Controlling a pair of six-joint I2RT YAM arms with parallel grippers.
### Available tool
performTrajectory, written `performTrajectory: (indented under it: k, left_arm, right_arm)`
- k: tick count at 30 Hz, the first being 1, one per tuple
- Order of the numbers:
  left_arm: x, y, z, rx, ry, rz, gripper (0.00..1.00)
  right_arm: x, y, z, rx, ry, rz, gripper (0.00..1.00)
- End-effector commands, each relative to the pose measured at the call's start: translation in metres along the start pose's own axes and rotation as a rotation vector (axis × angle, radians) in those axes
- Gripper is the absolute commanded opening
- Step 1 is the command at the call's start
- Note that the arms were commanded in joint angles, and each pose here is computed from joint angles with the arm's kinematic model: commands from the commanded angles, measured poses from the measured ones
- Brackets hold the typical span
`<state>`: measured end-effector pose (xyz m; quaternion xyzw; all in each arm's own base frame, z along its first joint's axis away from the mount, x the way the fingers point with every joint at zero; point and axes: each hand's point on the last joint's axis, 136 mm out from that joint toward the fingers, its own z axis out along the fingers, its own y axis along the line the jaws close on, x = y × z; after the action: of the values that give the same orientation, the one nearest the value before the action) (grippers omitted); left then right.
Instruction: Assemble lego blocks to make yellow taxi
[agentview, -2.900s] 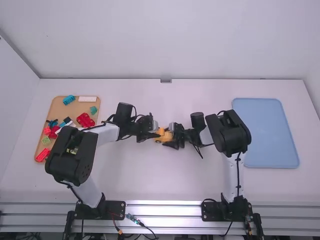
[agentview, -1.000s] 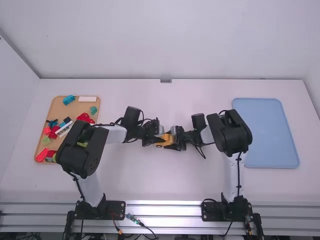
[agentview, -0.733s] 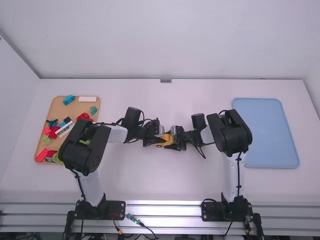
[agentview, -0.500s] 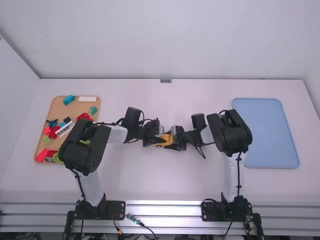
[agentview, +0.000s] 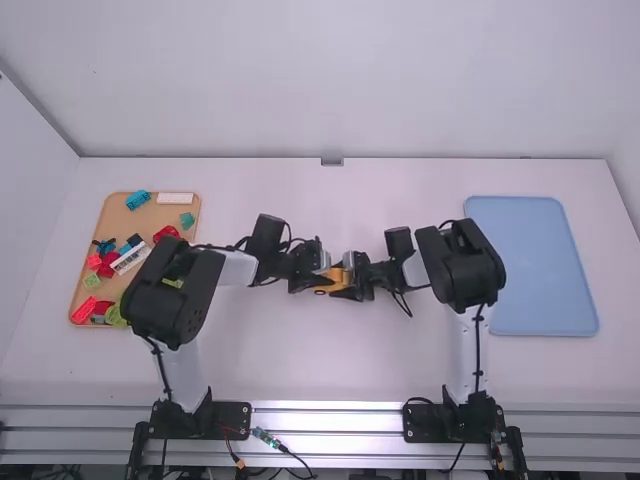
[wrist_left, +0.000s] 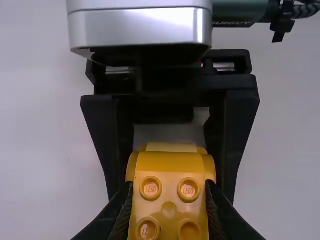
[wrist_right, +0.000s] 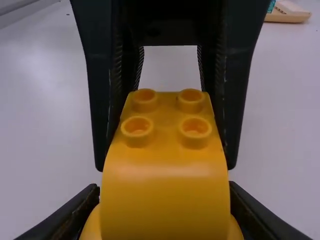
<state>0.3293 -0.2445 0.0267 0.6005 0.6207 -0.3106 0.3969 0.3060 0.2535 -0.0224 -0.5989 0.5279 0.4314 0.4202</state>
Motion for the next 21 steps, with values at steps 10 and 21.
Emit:
performTrajectory:
  k: [10, 21]
  left_arm:
    - [0.032, -0.014, 0.017, 0.018, 0.212, -0.090, 0.02]
    - [0.047, -0.034, 0.017, 0.042, 0.223, -0.046, 0.02]
  right_arm:
    - [0.004, 0.001, 0.005, -0.008, 0.004, -0.010, 0.39]
    - [0.004, 0.000, 0.004, -0.005, 0.003, -0.011, 0.39]
